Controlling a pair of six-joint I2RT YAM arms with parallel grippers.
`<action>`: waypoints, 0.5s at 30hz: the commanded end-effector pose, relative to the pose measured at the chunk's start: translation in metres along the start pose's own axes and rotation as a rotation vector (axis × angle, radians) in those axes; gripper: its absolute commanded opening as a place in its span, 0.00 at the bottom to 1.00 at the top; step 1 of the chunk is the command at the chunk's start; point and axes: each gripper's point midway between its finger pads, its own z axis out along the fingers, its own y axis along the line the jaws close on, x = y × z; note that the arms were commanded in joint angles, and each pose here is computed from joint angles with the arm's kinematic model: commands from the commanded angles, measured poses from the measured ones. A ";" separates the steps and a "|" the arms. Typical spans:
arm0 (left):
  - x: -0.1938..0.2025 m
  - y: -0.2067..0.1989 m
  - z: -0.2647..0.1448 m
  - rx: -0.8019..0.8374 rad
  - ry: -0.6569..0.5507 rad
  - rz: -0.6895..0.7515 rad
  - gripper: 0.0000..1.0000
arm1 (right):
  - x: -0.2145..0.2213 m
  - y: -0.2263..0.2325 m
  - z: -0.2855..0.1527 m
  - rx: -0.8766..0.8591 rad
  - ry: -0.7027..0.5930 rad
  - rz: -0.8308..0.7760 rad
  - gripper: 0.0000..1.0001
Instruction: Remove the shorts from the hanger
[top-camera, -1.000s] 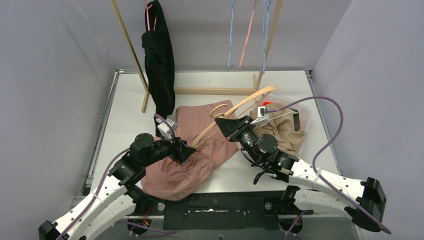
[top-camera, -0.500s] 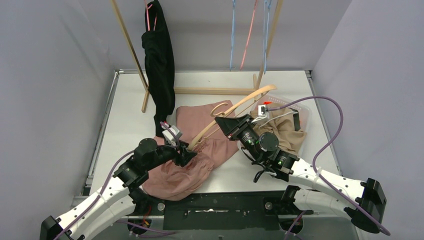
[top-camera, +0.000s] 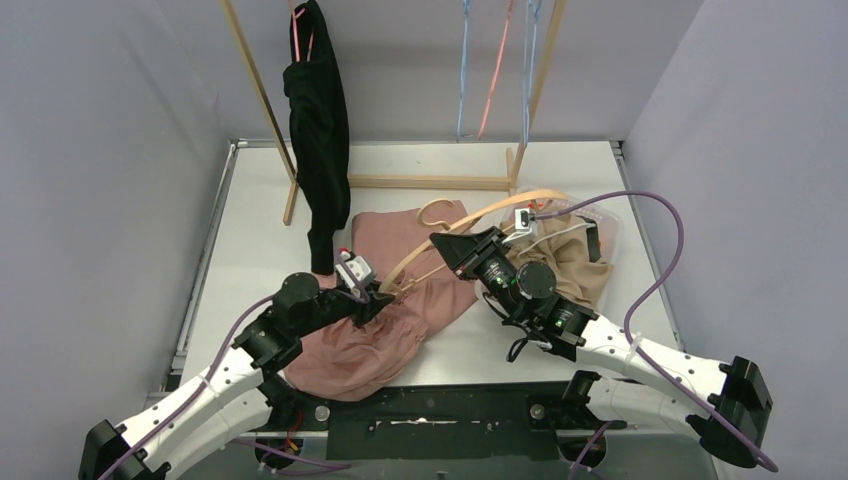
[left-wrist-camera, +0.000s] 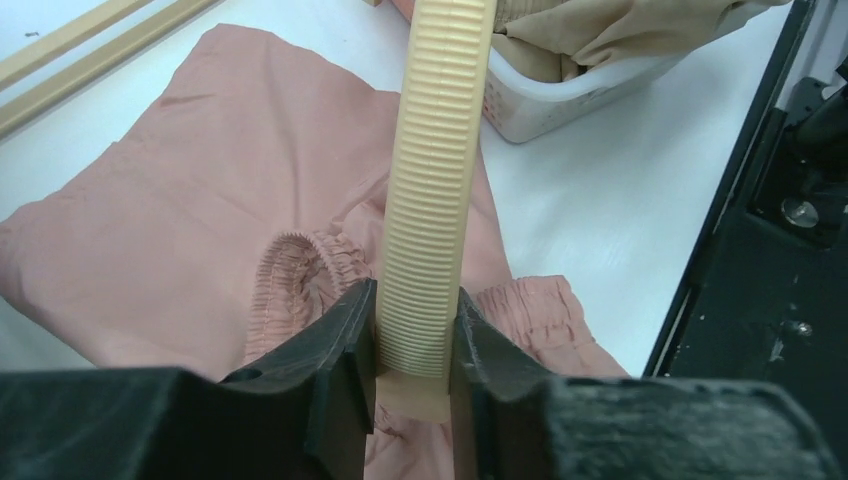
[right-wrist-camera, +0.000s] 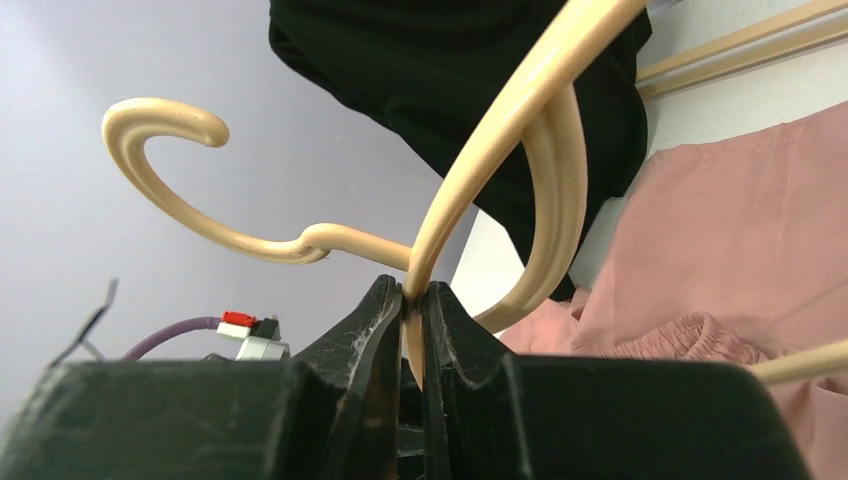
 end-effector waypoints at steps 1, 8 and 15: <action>-0.026 0.002 -0.006 -0.023 -0.042 0.009 0.10 | -0.020 0.026 -0.001 -0.086 -0.058 0.047 0.00; -0.049 -0.003 -0.026 -0.040 -0.107 -0.052 0.00 | -0.017 0.012 0.003 -0.021 -0.032 0.028 0.03; -0.049 -0.011 -0.042 -0.050 0.002 -0.164 0.00 | -0.010 0.009 0.012 0.009 0.003 0.001 0.20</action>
